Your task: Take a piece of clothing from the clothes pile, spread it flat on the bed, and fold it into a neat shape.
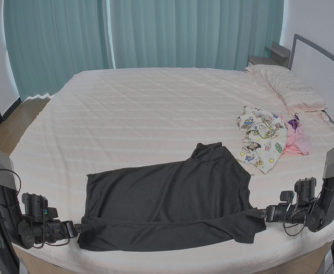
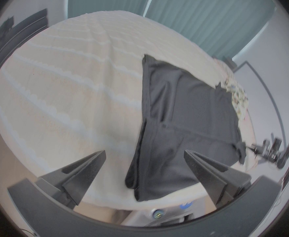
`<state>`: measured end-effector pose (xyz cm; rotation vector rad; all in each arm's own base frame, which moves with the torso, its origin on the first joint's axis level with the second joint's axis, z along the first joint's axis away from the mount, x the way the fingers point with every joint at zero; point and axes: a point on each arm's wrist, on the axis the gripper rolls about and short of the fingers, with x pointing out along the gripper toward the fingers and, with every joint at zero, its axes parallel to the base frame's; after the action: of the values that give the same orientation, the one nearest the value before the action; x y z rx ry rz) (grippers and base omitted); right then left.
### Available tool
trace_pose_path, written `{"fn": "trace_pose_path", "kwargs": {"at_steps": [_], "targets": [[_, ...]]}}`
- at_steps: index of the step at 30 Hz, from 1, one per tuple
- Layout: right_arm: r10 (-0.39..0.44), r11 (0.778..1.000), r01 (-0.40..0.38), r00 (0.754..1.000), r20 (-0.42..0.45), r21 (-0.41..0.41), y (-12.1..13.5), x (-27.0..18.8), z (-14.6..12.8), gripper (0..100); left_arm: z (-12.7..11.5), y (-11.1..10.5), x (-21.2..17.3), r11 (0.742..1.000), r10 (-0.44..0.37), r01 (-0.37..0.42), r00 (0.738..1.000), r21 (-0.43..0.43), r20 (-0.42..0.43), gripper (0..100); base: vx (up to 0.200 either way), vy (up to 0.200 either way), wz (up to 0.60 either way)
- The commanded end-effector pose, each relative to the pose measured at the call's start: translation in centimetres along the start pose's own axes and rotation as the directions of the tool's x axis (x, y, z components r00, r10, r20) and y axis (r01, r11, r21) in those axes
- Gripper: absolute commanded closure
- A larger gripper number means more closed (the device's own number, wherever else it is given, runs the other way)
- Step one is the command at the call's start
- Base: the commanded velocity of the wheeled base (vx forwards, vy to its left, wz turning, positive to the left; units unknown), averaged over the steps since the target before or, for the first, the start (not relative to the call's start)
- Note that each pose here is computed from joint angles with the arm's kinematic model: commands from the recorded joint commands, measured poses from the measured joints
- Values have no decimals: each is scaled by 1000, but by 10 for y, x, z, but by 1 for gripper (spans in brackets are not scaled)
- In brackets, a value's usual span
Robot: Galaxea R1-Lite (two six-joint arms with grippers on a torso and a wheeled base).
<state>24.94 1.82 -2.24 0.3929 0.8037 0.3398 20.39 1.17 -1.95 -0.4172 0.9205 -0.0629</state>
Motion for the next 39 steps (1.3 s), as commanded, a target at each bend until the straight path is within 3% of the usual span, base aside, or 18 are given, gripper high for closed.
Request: {"fn": "trace_pose_path", "kwargs": {"at_steps": [1, 8, 20, 21, 31, 39], "targets": [[3, 1000, -3, 1000, 4, -3, 1, -1, 1, 0, 31, -22, 11, 994, -88, 95, 989, -55, 116, 0, 0, 0, 0], [3, 1000, -3, 1000, 4, -3, 1, -1, 1, 0, 43, -25, 34, 992, -97, 104, 990, -68, 98, 0, 0, 0, 0], [11, 1000, -10, 1000, 29, -14, 1, 0, 3, 0, 33, -18, 47, 994, -75, 79, 996, -79, 47, 0, 0, 0, 0], [11, 1000, -10, 1000, 29, -14, 1, 0, 3, 0, 33, -18, 47, 994, -74, 78, 996, -80, 47, 100, 0, 0, 0], [24, 1000, -24, 998, 56, -12, -1, 18, 14, 0, 31, -15, 44, 993, -62, 66, 997, -94, 42, 100, 0, 0, 0], [36, 999, -36, 999, -8, -17, 3, 27, -1, 0, 28, -14, 44, 993, -57, 60, 998, -98, 32, 100, 0, 0, 0]]}}
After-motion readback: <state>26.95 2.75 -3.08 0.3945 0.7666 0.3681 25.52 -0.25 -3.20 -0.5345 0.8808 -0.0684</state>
